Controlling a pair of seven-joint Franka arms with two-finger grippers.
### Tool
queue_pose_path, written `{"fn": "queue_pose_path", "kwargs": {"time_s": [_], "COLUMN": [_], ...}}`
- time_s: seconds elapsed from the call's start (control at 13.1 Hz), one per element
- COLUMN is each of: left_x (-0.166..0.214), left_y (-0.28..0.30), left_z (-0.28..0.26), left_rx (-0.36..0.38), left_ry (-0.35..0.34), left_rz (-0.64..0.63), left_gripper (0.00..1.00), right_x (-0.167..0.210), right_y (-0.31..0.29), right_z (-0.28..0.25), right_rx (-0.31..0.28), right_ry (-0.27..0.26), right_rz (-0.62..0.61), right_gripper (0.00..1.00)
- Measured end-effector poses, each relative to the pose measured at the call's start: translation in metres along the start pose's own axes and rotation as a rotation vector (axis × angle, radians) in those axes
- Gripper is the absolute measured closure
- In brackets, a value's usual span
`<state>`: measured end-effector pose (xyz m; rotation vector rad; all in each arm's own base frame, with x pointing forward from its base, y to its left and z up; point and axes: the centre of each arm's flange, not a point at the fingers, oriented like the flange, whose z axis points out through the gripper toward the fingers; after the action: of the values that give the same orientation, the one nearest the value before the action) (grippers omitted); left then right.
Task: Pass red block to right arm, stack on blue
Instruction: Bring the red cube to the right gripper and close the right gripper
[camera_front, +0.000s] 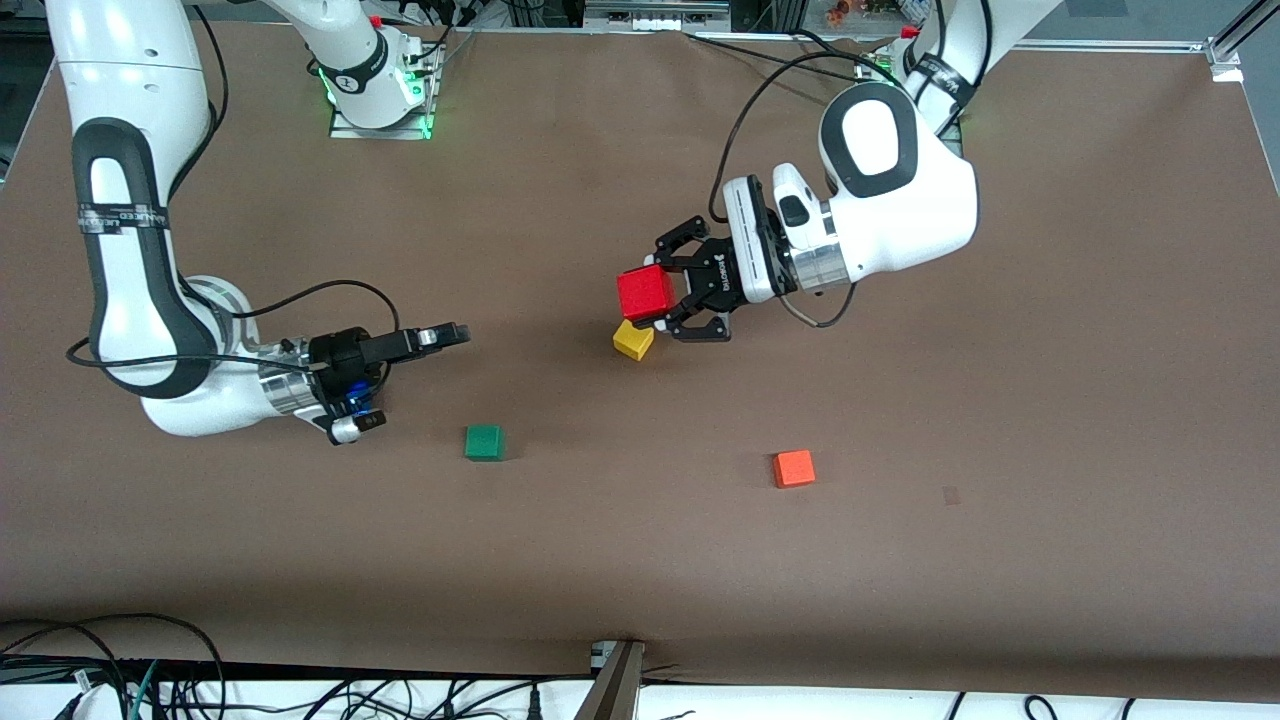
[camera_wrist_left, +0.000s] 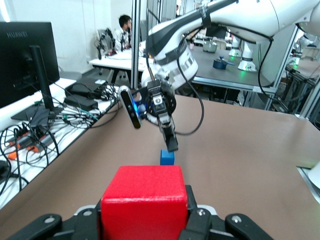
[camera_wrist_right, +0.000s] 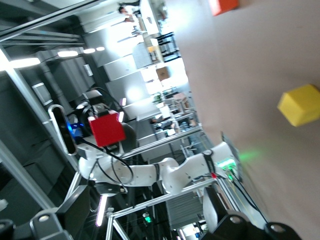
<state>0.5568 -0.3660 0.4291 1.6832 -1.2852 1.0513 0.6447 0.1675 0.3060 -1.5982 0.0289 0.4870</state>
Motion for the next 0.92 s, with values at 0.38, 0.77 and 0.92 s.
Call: {"fn": "queue_pose_path", "kwargs": {"time_s": [0.38, 0.77, 0.92], "left_x": [-0.009, -0.004, -0.004], "left_y": [0.004, 0.005, 0.003], "left_z": [0.034, 0.066, 0.071], "left_rx": [0.035, 0.065, 0.072], "left_ry": [0.003, 0.027, 0.04], "left_rz": [-0.02, -0.038, -0.056], "left_gripper": [0.44, 0.44, 0.44], "right_x": [0.012, 0.017, 0.018], "right_y": [-0.003, -0.004, -0.005], "right_z": [0.06, 0.089, 0.102], "right_rx": [0.131, 0.153, 0.159], "right_ry": [-0.012, -0.001, 0.006], "right_rz": [-0.042, -0.046, -0.047], "right_gripper": [0.0, 0.0, 0.0]}}
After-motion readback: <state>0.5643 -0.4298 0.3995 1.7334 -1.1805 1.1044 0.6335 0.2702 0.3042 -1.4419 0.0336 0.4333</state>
